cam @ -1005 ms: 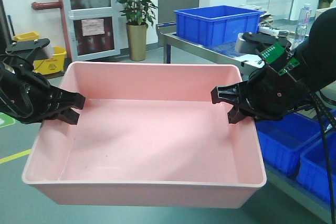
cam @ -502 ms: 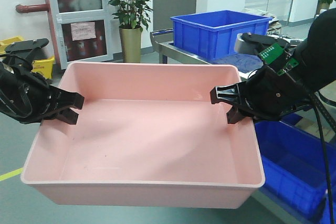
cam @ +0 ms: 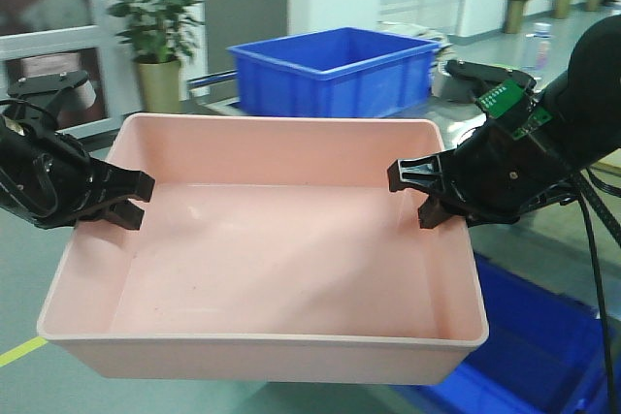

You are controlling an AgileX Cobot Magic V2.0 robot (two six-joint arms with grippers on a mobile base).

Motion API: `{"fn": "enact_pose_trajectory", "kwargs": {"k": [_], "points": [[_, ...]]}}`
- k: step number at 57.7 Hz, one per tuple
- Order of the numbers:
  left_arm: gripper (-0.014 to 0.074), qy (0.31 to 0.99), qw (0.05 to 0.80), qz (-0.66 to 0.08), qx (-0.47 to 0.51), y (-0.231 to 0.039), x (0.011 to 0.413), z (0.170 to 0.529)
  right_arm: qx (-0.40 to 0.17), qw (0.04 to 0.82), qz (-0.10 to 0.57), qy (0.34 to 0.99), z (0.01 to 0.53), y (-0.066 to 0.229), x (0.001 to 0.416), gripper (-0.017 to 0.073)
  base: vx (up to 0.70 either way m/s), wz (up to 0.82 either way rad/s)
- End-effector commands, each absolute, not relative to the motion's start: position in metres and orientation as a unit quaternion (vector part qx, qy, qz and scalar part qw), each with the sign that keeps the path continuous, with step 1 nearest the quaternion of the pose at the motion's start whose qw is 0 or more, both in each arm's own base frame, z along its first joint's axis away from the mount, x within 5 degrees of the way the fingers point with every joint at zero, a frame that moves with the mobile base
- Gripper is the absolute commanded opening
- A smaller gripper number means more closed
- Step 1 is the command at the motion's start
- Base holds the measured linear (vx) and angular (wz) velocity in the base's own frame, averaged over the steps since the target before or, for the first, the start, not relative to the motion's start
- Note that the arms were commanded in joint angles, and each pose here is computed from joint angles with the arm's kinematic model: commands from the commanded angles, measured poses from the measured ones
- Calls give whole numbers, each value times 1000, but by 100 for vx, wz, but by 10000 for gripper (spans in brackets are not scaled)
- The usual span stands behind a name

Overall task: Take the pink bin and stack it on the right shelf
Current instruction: 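Hold the pink bin with both grippers while the base drives to the shelf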

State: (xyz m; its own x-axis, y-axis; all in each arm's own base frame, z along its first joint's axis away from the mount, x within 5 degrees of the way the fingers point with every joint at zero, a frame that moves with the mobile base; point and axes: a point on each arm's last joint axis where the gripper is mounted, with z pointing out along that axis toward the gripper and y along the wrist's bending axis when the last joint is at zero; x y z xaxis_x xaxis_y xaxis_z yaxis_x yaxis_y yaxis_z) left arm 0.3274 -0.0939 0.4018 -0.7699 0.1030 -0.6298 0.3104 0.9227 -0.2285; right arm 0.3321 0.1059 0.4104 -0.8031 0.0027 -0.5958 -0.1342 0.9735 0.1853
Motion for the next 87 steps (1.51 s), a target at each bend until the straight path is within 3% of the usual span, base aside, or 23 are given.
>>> {"fn": "enact_pose_trajectory", "kwargs": {"k": [1,45,87], "points": [[-1,898,377,-194,117,-97,315,432,-38,389,125,912,443,100,324,-9,50,-59],[-1,898,377,-193,117,-97,315,432,-38,388,124,912,442,100,324,-9,43,-62],[-1,898,377,-193,117,-98,315,432,-38,389,125,912,443,100,324,-9,21,-37]]}}
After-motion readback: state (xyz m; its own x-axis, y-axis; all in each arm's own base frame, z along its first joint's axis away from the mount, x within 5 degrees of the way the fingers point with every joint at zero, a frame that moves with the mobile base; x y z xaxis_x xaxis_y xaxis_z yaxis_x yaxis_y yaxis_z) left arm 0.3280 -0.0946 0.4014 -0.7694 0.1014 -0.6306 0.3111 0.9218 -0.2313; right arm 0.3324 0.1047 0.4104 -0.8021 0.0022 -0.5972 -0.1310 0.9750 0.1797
